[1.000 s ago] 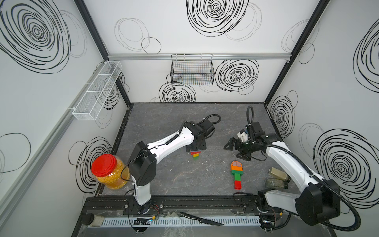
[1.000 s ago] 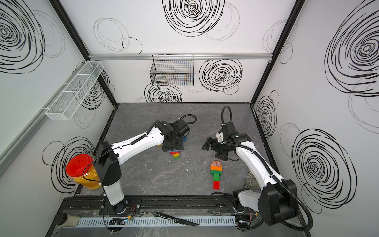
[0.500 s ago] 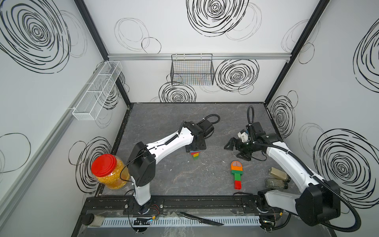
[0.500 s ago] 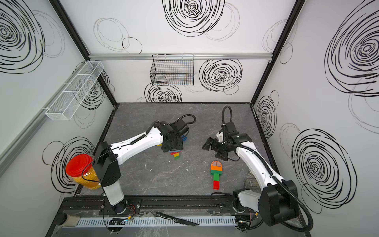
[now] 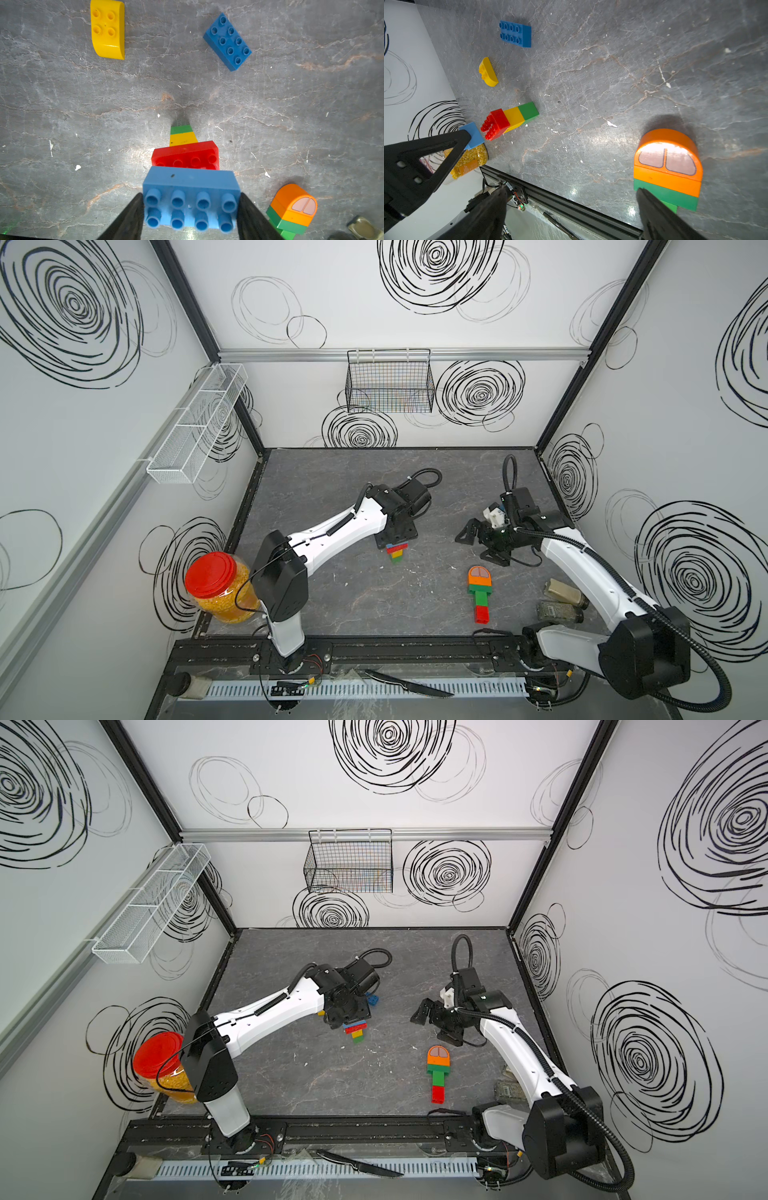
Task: Assemble an ice cream with lego
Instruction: Assemble the lego brick with the lego brick.
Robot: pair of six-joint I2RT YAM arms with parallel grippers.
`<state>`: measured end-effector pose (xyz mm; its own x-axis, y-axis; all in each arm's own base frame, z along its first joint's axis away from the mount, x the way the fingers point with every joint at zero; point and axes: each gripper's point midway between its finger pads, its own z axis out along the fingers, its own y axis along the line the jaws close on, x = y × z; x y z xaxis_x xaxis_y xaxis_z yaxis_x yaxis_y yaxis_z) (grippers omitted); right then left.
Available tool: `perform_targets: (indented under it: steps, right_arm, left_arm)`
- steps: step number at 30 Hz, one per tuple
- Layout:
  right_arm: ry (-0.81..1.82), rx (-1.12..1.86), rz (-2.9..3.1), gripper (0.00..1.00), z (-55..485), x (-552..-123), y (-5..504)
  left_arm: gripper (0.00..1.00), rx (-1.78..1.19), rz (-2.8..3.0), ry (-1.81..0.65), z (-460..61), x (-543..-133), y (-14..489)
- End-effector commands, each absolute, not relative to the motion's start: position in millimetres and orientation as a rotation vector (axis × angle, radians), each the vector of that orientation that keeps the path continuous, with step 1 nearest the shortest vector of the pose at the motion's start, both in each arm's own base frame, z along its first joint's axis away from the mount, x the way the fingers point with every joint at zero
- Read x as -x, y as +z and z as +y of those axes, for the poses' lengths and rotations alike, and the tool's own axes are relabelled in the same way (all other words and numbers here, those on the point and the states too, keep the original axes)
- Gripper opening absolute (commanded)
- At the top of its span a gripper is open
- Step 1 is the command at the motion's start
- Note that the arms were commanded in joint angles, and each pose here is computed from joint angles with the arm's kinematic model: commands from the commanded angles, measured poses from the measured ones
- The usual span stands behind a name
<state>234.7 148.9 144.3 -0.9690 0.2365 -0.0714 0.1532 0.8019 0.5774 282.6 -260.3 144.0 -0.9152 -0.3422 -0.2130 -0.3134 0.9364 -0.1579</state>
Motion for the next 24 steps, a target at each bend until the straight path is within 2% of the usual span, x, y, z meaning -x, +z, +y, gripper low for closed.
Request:
perform_targets:
  steps: [1,24]
  right_arm:
    - [0.903,-0.293,2.845,1.00,147.3,-229.2,145.4]
    - [0.912,-0.311,2.846,1.00,144.0,-227.9,140.3]
  left_arm:
    - [0.58,0.573,2.836,-0.181,-251.8,-281.7,147.7]
    - [0.57,0.544,2.847,-0.101,-252.6,-287.7,141.5]
